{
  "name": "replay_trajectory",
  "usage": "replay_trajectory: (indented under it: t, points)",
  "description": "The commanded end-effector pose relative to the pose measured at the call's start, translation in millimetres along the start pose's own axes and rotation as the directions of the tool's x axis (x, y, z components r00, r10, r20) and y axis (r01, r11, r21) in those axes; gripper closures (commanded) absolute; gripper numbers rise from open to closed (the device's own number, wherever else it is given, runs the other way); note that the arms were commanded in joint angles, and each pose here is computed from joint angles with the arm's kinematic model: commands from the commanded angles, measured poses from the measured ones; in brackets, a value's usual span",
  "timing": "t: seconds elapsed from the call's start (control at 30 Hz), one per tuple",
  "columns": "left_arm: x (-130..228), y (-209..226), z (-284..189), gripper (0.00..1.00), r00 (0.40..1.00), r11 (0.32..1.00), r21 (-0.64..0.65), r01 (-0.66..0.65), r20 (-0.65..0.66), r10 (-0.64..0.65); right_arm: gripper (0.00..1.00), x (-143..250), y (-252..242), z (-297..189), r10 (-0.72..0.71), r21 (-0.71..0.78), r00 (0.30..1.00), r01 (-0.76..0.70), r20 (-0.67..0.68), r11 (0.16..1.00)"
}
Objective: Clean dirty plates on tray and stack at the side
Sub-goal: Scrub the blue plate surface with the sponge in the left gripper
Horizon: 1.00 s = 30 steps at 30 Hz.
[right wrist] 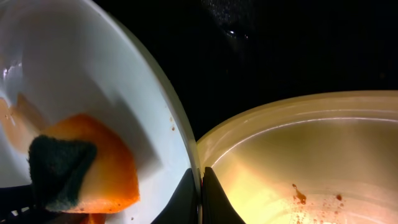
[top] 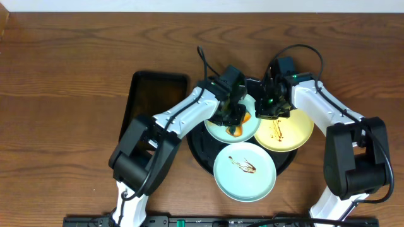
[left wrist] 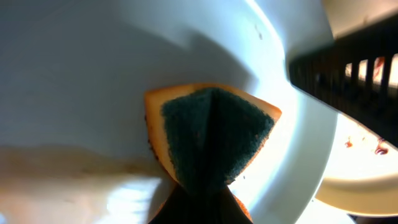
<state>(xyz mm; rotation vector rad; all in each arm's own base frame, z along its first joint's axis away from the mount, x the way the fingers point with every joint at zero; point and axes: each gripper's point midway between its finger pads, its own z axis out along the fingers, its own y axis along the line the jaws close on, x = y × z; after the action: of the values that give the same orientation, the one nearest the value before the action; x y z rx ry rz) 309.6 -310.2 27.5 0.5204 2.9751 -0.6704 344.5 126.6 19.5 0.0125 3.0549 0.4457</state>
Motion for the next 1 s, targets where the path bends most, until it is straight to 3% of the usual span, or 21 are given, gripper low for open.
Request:
replay_trajectory:
  t: [0.0, 0.17, 0.43, 0.67, 0.87, 0.97]
  points:
    - [0.6, 33.6, 2.4, 0.92, 1.0, 0.985, -0.171, -0.007, 0.01, 0.008, 0.99, 1.1, -5.1, 1.1, -0.006, 0.033, 1.0, 0.006, -0.002, 0.999]
    - [-10.9, 67.9, -8.1, 0.92, 0.998, 0.95, -0.312, 0.034, 0.067, -0.013, 0.99, 1.4, -5.2, 1.1, -0.006, 0.033, 1.0, 0.006, -0.003, 0.999]
    - [-35.7, 120.2, -31.5, 0.91, 0.981, 0.891, -0.432, 0.138, 0.185, -0.062, 0.99, 2.1, -5.3, 1.1, -0.005, 0.034, 1.0, 0.005, -0.006, 0.999]
    - [-69.2, 127.0, -40.9, 0.88, 0.949, 0.908, -0.379, 0.179, 0.311, -0.057, 0.99, 4.5, -5.9, 1.1, -0.002, 0.036, 1.0, 0.003, -0.016, 0.999]
    - [-83.9, 91.1, -36.4, 0.89, 0.942, 0.974, -0.195, 0.119, 0.332, -0.048, 0.99, 5.5, -6.3, 1.1, -0.002, 0.038, 1.0, 0.002, -0.02, 0.999]
    - [-87.9, 84.0, -46.9, 0.92, 0.934, 0.978, -0.176, 0.108, 0.354, -0.04, 0.99, 5.5, -6.3, 1.1, -0.002, 0.038, 1.0, 0.002, -0.02, 0.999]
